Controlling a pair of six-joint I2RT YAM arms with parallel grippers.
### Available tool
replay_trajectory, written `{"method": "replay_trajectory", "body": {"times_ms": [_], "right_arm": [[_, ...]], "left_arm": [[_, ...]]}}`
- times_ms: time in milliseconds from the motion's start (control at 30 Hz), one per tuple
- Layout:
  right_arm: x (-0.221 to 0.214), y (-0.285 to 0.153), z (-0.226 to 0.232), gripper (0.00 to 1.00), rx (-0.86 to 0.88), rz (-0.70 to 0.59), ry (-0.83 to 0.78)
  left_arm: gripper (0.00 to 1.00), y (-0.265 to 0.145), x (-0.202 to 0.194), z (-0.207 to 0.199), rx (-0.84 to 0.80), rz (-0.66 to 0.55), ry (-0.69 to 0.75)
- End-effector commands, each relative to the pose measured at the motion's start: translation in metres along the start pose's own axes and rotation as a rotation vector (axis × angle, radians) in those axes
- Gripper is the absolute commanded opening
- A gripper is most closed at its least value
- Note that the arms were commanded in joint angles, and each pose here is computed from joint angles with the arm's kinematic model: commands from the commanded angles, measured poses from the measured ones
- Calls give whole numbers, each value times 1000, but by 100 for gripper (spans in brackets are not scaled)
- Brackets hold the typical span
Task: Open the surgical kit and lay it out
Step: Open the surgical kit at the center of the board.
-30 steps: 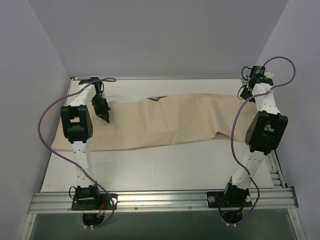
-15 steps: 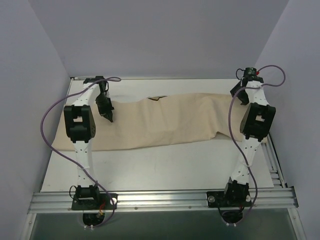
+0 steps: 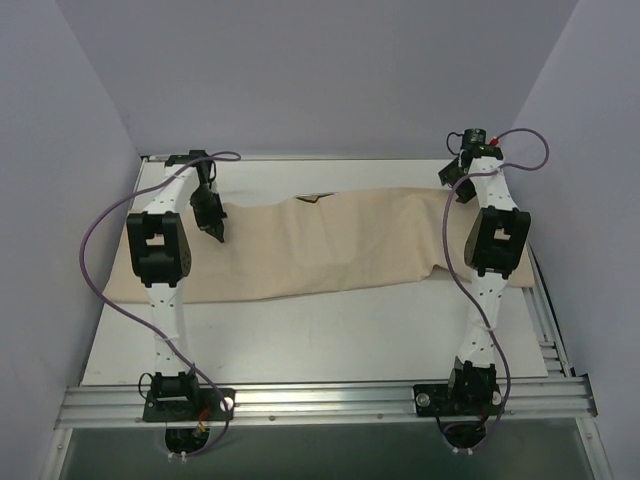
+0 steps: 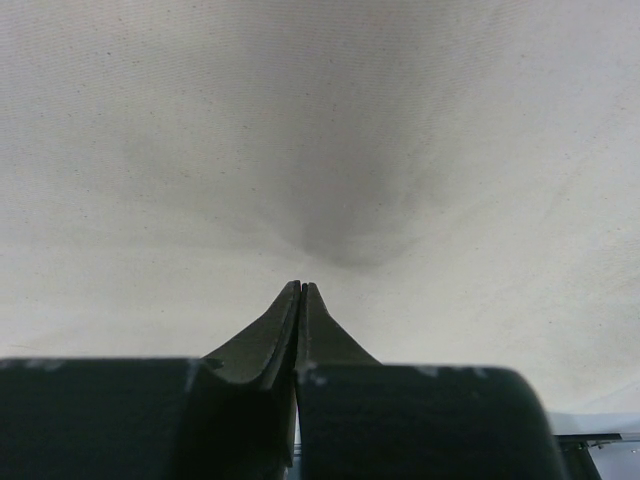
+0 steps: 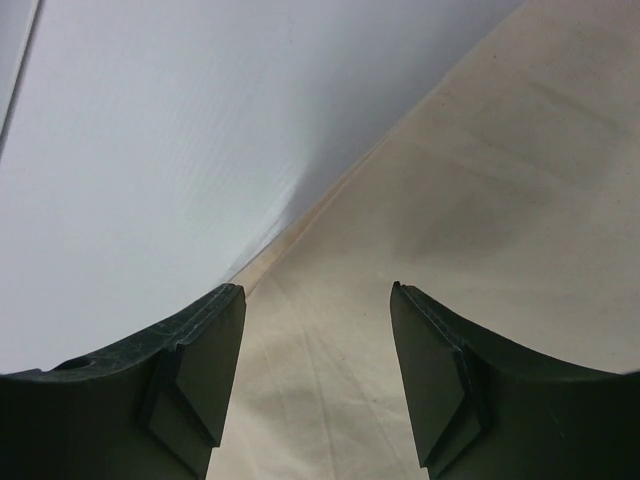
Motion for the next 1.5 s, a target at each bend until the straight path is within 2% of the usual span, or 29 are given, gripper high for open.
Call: {"method": "replay_trajectory", "body": {"times_ms": [0,600,767,933,1033,1067,1133,1167,1200,1267,1300,1433,1467], "right_arm": [[-5,5,-4,60,-56,9,36],[-11,23,13,59,-12,19,117],[-21,31,10,48,-24,52,109],[-23,36,10,43,-7,69,108],[-21,35,11,36,-4,63,103],[-20,34,12,31,-2,61,102],[-17,29,15,25,14,49,95],[-15,27,16,18,25,43,95],[-11,21,20,15,43,31,94],[-7,15,23,12,63,17,84],[-3,8,26,11,80,6,80],[5,-9,34,10,129,-14,55],[7,-12,34,3,136,-21,35]], "left_arm": [[5,-14,4,2,6,-30,8],[6,-23,4,2,-6,-60,31],[6,-26,4,2,-2,-68,33],[9,-33,4,2,-6,-90,28],[10,-36,3,3,-6,-98,19],[11,-37,4,3,-5,-101,15],[17,-40,4,5,-3,-109,-3],[19,-42,5,6,-5,-115,-12],[21,-47,6,7,-13,-128,-32],[32,-50,7,6,-29,-139,-41],[34,-56,14,19,-35,-156,-87],[47,-67,25,28,-94,-162,-154],[52,-69,28,30,-113,-165,-170]]}}
Point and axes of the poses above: each gripper's point midway between its finger pads, its own y axis out along the fingers, its own z axis along the line the jaws close on, x = y × z, the point moved 7 cm from there along -y, back along the fingers, and after that the axes turned 1 degree about y, right-handed, at the moved point
